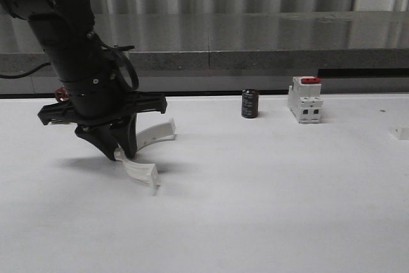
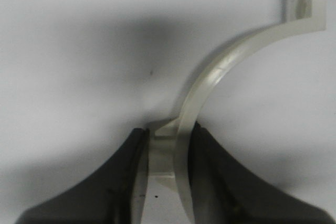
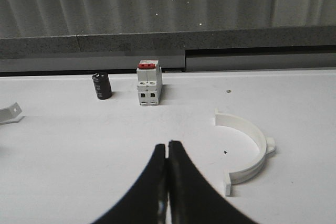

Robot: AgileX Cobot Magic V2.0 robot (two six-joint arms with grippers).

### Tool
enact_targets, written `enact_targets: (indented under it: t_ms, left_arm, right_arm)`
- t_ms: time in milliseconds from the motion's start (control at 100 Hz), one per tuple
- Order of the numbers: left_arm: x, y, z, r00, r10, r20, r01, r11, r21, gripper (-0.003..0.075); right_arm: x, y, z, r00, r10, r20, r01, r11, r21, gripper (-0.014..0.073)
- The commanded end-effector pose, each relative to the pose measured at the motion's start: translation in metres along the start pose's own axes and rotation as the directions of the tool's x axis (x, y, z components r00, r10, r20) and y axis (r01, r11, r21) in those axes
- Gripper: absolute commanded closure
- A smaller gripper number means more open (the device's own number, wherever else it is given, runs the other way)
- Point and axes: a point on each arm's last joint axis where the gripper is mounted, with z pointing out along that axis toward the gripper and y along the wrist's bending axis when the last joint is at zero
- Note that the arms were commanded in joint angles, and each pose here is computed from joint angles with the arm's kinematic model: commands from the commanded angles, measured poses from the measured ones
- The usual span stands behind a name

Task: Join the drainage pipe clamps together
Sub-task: 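Place the half-ring clamp on the table center and open the left gripper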

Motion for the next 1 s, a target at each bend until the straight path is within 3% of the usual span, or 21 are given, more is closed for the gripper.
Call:
enact_targets:
  t_ms: [0,130,200,430,650,810,990]
  left_arm:
    - [-0.01,-0.011,-0.024,0.996,0.0,0.088,-0.003,0.999,0.036,0.0442]
    - [-0.01,-0.01,-0.024,0.997,0.0,0.08,-0.003,0.999,0.034,0.0257]
    - [-0.01,-0.01,-0.027,0.997,0.005,0.083,-0.007,0.999,0.032,0.0215]
    - [-0.017,-0.012,-0.06,0.979,0.059,0.194,-0.065,0.998,0.02,0.0216]
    - [-0.023,-0.009,-0.129,0.923,0.097,0.372,-0.111,0.994,0.016,0.0216]
    - [-0.019,0.006,-0.182,0.865,0.115,0.488,-0.128,0.992,-0.008,0.0217]
    - [0.0,0.047,-0.225,0.81,0.076,0.581,-0.062,0.997,-0.044,0.0217]
  right_arm:
    - [-0.015,0.001,-0.003,0.993,-0.007,0.118,0.007,1.0,-0.008,0.0662]
    - [-0.015,0.001,-0.003,0.993,-0.007,0.118,0.007,1.0,-0.008,0.0662]
    - [-0.015,0.001,-0.003,0.993,-0.007,0.118,0.007,1.0,-0.008,0.0662]
    - [-0.015,0.001,-0.003,0.993,-0.007,0.118,0.007,1.0,-0.008,0.0662]
    - [-0.015,0.001,-0.003,0.993,-0.007,0.118,0.007,1.0,-0.008,0.0662]
    - [-0.015,0.001,-0.003,0.993,-0.007,0.118,0.007,1.0,-0.008,0.0662]
    - [-0.015,0.001,-0.003,0.993,-0.007,0.118,0.007,1.0,-0.008,0.0662]
